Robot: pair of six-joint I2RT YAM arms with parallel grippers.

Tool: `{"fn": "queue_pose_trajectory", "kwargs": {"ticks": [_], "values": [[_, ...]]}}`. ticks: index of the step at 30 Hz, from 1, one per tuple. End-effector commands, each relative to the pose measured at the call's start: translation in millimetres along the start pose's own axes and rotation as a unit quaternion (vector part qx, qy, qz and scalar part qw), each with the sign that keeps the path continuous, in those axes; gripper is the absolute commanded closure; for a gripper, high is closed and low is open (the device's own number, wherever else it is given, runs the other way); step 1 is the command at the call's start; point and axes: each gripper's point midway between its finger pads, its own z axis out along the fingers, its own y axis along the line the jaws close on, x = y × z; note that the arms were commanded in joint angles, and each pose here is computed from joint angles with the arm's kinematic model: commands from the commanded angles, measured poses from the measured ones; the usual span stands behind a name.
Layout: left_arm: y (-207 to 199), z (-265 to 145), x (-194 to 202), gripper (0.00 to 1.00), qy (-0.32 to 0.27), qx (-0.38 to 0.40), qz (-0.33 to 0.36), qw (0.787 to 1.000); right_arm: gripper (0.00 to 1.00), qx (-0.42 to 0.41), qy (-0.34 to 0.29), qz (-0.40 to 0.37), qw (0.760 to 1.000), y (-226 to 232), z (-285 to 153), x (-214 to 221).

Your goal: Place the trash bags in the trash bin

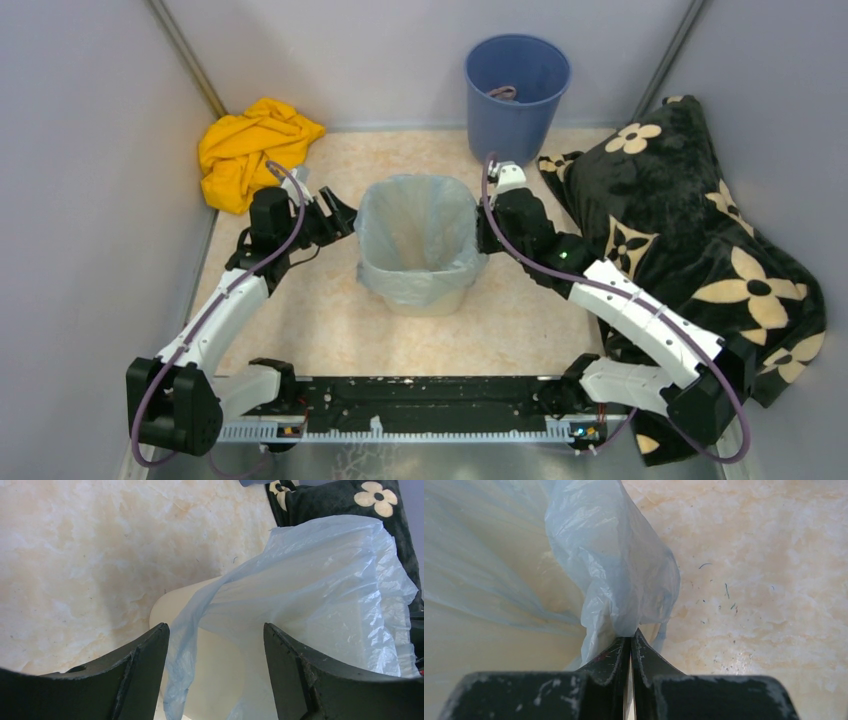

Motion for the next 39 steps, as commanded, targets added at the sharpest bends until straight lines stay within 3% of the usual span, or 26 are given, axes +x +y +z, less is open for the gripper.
{"fn": "queue_pose_trajectory", "kwargs": {"ticks": [1, 8, 21, 29, 39], "values": [[-11, 0, -9, 0.24, -0.017, 0.028, 0.007, 0.999, 0.96, -0.034, -0.023, 0.000, 0.999, 14, 2, -18], [1, -5, -16, 0.20, -0.030, -0.018, 0.025, 0.999, 0.91, 0.084, -0.026, -0.011, 0.996, -28, -11, -28], [12, -32, -43, 0.15, -0.080, -0.102, 0.048, 0.990, 0.87, 0.139, -0.059, -0.026, 0.988, -50, -35, -48], [-1, -26, -41, 0.18, -0.072, -0.063, 0.048, 0.994, 0.87, 0.143, -0.078, -0.048, 0.986, -44, -14, -65], [-21, 7, -22, 0.24, -0.017, 0.036, 0.009, 0.999, 0.89, 0.061, -0.056, -0.058, 0.995, -6, 36, -56]]}}
